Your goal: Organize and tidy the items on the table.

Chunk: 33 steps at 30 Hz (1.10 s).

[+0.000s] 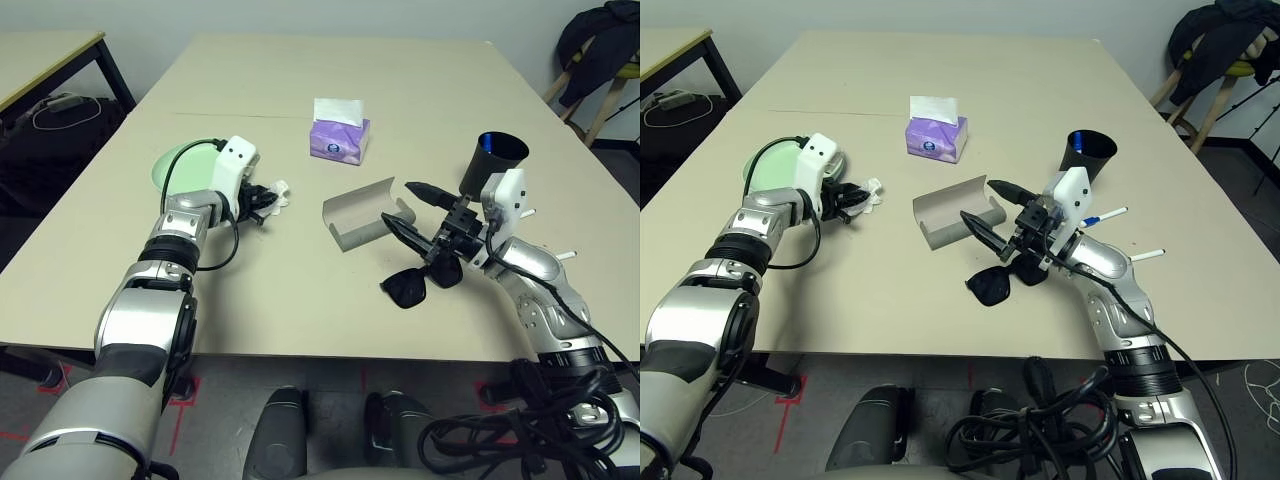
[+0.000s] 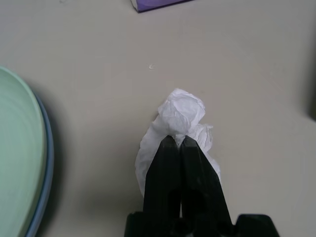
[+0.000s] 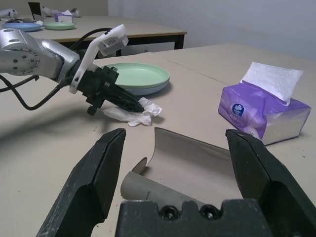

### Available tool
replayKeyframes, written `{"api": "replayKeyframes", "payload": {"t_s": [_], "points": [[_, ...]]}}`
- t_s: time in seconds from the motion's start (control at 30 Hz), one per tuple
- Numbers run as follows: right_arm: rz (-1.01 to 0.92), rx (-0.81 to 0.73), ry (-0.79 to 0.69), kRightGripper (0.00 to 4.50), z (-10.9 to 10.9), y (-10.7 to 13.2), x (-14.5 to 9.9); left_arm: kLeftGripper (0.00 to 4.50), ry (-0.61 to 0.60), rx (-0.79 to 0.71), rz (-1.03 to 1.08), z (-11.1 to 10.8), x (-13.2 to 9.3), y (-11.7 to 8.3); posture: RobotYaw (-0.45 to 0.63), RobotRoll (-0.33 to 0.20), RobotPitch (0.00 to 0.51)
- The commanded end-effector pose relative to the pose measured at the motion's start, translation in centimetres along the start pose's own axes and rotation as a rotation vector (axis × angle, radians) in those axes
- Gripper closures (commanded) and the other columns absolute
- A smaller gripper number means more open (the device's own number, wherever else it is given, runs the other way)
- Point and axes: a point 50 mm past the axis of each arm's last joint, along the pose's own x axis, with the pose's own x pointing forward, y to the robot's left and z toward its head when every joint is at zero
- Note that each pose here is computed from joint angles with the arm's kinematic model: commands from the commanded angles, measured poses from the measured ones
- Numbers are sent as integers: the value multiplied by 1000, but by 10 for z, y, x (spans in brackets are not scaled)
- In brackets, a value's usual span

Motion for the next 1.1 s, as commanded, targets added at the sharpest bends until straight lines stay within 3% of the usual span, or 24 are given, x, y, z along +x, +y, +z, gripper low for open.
{"api": "replayKeyframes", "payload": {"t_s": [0.03, 0.17, 0.4, 0.53, 0.67, 0.97, 1.1], "points": [[-14, -9, -20, 0, 4, -2, -1, 4458, -3, -27, -52, 5, 2, -4, 131, 0, 60], [-19, -13, -19, 0, 4, -3, -3, 4458, -30, -65, -128, 14, -2, -6, 122, 0, 59], [-26, -13, -18, 0, 3, -2, -4, 4458, -113, -285, -281, 45, -19, -8, 124, 0, 60], [-22, -11, -19, 0, 3, -1, -3, 4458, -195, -346, -135, 61, -21, 4, 126, 0, 61], [-20, -11, -22, 0, 4, -1, -2, 4458, -285, -338, 292, 72, -22, 31, 125, 0, 60], [-21, -12, -26, 0, 5, -2, -2, 4458, -335, -260, 791, 65, -39, 59, 123, 0, 57], [-21, -12, -28, 0, 5, -2, -1, 4458, -335, -309, 865, 59, -41, 62, 124, 0, 56]]}}
